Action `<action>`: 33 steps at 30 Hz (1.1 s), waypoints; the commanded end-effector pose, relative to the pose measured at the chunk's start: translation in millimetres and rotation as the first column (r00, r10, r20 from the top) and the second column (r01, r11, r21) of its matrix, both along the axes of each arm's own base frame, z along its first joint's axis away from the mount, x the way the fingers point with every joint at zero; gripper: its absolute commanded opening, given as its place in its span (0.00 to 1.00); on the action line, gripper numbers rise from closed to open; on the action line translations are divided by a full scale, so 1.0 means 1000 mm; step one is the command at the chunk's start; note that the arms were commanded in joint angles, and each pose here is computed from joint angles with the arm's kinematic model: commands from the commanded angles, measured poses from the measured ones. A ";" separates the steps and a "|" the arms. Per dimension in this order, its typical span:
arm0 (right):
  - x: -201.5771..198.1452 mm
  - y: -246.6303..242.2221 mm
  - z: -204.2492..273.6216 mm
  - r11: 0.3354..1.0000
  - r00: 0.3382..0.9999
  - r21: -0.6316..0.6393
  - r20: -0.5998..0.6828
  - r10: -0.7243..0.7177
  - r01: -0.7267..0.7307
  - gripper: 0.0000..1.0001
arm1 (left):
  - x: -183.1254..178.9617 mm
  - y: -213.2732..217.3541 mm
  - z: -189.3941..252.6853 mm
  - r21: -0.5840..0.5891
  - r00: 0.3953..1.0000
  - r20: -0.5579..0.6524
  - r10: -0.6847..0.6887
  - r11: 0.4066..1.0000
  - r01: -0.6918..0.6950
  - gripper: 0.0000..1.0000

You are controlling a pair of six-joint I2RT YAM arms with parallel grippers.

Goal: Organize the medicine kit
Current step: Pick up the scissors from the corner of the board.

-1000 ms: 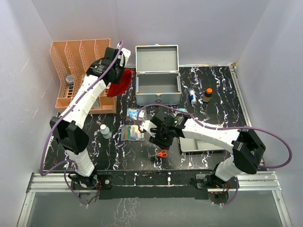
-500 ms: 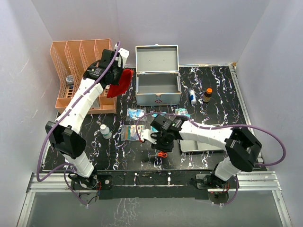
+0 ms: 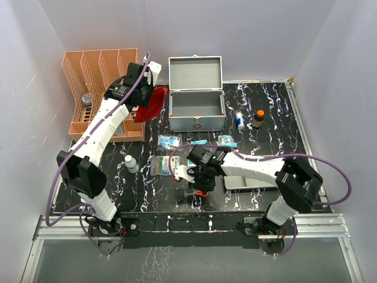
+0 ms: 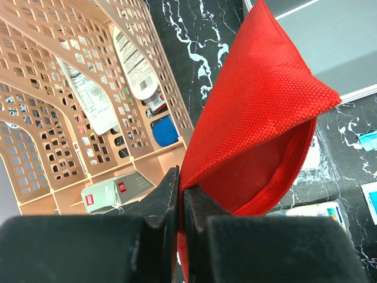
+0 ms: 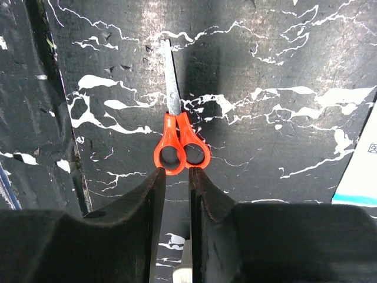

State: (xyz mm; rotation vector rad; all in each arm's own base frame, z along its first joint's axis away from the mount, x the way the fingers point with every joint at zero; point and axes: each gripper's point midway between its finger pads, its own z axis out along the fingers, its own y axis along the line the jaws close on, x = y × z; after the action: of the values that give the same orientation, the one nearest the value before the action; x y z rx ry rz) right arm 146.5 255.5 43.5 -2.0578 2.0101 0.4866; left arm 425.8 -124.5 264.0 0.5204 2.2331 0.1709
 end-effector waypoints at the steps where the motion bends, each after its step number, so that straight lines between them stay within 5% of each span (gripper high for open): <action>1: -0.002 0.012 -0.003 0.998 0.999 0.043 0.001 0.037 -0.037 0.21 | -0.009 0.000 0.021 -0.038 0.999 0.049 -0.001 0.999 0.003 0.00; 33: 0.020 0.016 -0.002 0.994 0.998 0.096 0.042 -0.055 0.051 0.26 | -0.012 -0.004 0.014 -0.057 0.999 0.028 -0.019 0.998 0.021 0.00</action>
State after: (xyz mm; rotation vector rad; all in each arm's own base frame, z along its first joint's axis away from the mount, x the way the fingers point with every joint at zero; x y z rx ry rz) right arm 151.8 264.6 27.5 -2.0091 2.0222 0.5151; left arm 423.4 -129.4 254.9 0.5292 2.2494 0.1350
